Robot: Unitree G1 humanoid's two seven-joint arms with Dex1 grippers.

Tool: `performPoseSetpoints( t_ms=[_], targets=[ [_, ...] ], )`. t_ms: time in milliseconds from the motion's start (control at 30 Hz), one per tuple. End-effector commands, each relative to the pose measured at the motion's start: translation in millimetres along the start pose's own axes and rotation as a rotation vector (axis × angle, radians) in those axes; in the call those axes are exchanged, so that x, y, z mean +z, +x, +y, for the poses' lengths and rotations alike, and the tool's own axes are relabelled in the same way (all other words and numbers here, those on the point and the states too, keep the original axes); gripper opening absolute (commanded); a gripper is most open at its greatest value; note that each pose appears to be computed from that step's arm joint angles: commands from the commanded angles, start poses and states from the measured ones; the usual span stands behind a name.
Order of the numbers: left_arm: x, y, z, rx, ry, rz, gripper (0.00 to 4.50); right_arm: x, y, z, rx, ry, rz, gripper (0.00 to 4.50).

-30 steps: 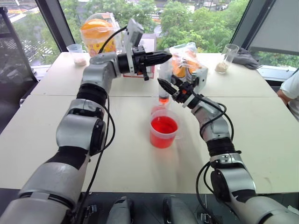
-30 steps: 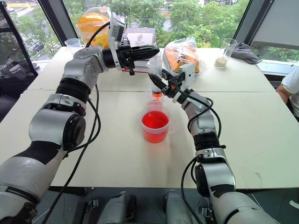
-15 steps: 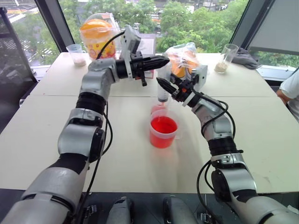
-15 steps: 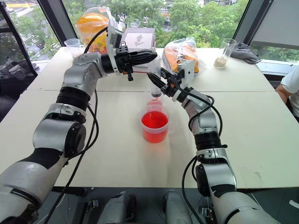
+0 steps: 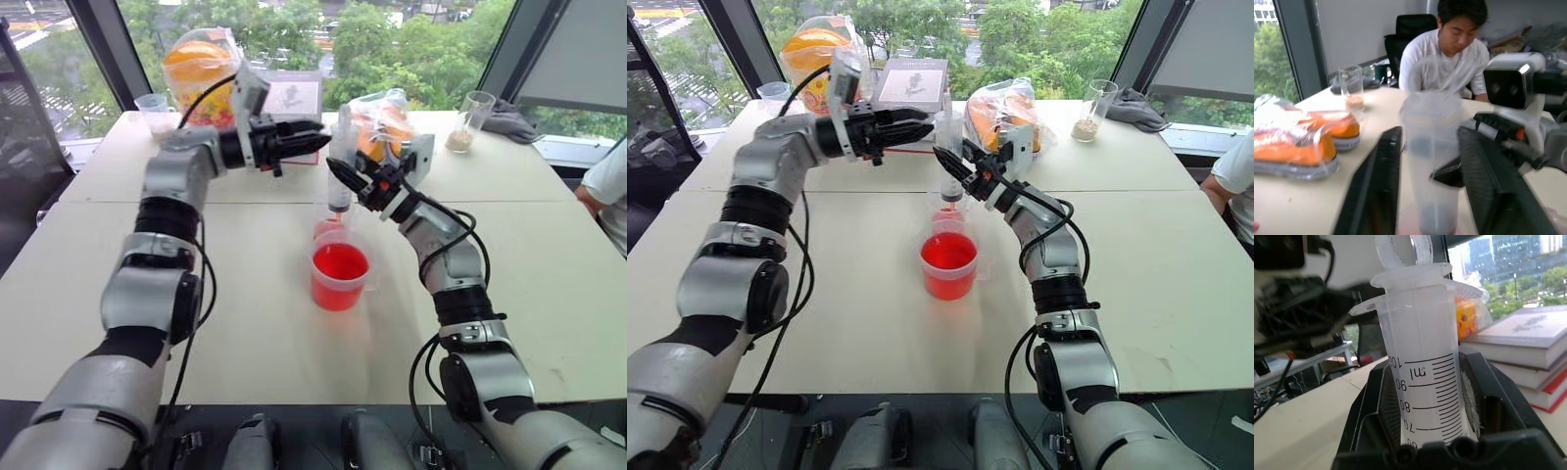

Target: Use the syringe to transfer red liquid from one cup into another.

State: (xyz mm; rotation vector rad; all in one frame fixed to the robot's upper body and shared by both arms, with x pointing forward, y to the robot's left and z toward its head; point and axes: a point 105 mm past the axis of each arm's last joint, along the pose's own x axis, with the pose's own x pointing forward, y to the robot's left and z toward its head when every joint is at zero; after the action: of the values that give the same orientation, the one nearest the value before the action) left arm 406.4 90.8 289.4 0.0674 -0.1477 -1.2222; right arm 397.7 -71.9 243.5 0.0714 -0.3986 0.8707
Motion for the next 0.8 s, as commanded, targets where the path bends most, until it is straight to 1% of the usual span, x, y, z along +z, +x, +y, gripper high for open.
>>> performPoseSetpoints(
  t_ms=[33, 167, 300, 367, 433, 467, 567, 633, 667, 733, 767, 800],
  targets=[
    [22.2, -25.4, 2.9, 0.027, 0.045, -0.041, 3.64, 20.9, 9.5, 10.7, 0.049, -0.033, -0.065, 1.35],
    [24.5, -52.0, -1.5, 0.037, 0.033, -0.036, 3.64, 17.8, 8.2, 8.6, 0.043, -0.029, -0.048, 1.35],
    [16.3, -59.2, -13.8, 0.032, 0.014, -0.020, 3.64, 23.6, 9.6, 0.9, 0.012, 0.018, -0.023, 1.35],
    [10.2, -60.3, -23.4, 0.017, -0.011, -0.018, 3.64, 40.8, 12.1, -6.4, -0.023, 0.084, -0.033, 1.35],
    [1.7, -59.8, -34.2, 0.001, -0.044, -0.020, 3.64, 74.8, 14.7, -20.7, -0.085, 0.107, -0.043, 1.35],
    [-0.8, -59.4, -37.5, -0.002, -0.053, -0.019, 3.64, 85.2, 14.7, -25.5, -0.110, 0.111, -0.041, 1.35],
    [-7.7, -56.2, -49.7, -0.022, -0.084, -0.024, 3.64, 117.0, 8.3, -54.8, -0.269, 0.087, -0.009, 1.35],
    [-13.0, -54.3, -56.3, -0.028, -0.091, -0.016, 3.64, 124.7, -1.3, -70.3, -0.351, 0.067, 0.073, 1.35],
    [-15.2, -53.2, -59.9, -0.033, -0.098, -0.020, 3.64, 121.1, -9.5, -74.9, -0.367, 0.048, 0.152, 1.35],
    [-17.7, -51.5, -64.9, -0.038, -0.108, -0.026, 3.64, 111.7, -24.1, -78.1, -0.370, 0.039, 0.279, 1.35],
    [-19.9, -50.9, -67.8, -0.042, -0.109, -0.024, 3.64, 98.1, -40.2, -83.0, -0.392, 0.035, 0.386, 1.35],
    [-21.5, -50.4, -69.6, -0.044, -0.108, -0.022, 3.64, 89.2, -51.7, -86.0, -0.409, 0.036, 0.455, 1.35]
  ],
)
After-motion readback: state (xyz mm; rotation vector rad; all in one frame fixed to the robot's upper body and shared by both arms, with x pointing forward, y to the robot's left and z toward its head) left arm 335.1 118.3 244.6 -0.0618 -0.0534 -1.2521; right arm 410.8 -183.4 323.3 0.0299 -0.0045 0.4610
